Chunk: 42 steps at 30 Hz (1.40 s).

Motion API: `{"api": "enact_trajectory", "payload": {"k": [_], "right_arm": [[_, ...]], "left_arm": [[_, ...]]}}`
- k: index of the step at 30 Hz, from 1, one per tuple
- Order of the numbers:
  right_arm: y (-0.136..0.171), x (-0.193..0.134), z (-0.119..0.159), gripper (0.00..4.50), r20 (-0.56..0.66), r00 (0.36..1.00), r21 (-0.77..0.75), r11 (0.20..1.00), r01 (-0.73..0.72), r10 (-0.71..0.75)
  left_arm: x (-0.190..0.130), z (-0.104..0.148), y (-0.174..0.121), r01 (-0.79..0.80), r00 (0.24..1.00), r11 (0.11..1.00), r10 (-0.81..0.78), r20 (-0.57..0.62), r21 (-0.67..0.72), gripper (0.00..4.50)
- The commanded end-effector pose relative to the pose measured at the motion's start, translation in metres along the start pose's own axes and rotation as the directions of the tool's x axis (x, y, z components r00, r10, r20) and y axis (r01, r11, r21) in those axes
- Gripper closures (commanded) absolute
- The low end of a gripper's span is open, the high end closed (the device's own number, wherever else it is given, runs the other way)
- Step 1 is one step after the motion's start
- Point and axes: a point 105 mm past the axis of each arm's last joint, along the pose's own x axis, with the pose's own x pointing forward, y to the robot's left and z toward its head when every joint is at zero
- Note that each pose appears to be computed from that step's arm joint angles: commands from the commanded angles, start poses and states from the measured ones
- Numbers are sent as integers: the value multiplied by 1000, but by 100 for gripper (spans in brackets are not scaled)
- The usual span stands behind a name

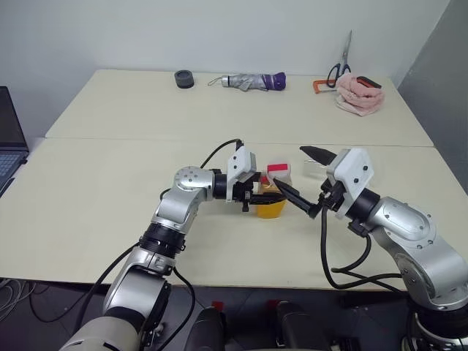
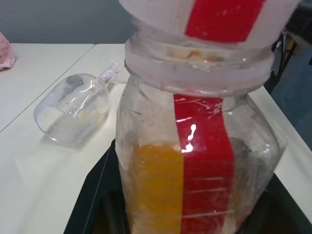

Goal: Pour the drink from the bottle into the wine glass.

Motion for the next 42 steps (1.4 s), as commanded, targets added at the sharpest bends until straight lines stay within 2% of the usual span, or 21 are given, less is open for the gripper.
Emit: {"api": "enact_trajectory", "payload": {"k": [1, 14, 23, 42], "right_arm": [[0, -6, 15, 0, 47, 999, -18, 1000, -4, 5], [13, -14, 27, 0, 77, 993, 84, 992, -91, 85], [8, -3, 20, 0, 58, 996, 144, 986, -79, 72], [8, 13, 12, 0, 54, 990, 136, 981, -135, 129]], "left_arm": [[1, 17, 1, 7, 999, 998, -10, 39, 62, 261], [1, 16, 1, 6, 999, 998, -8, 40, 59, 261], [1, 17, 1, 6, 999, 998, -9, 45, 60, 261], [2, 17, -1, -1, 999, 998, -2, 54, 57, 261]]}}
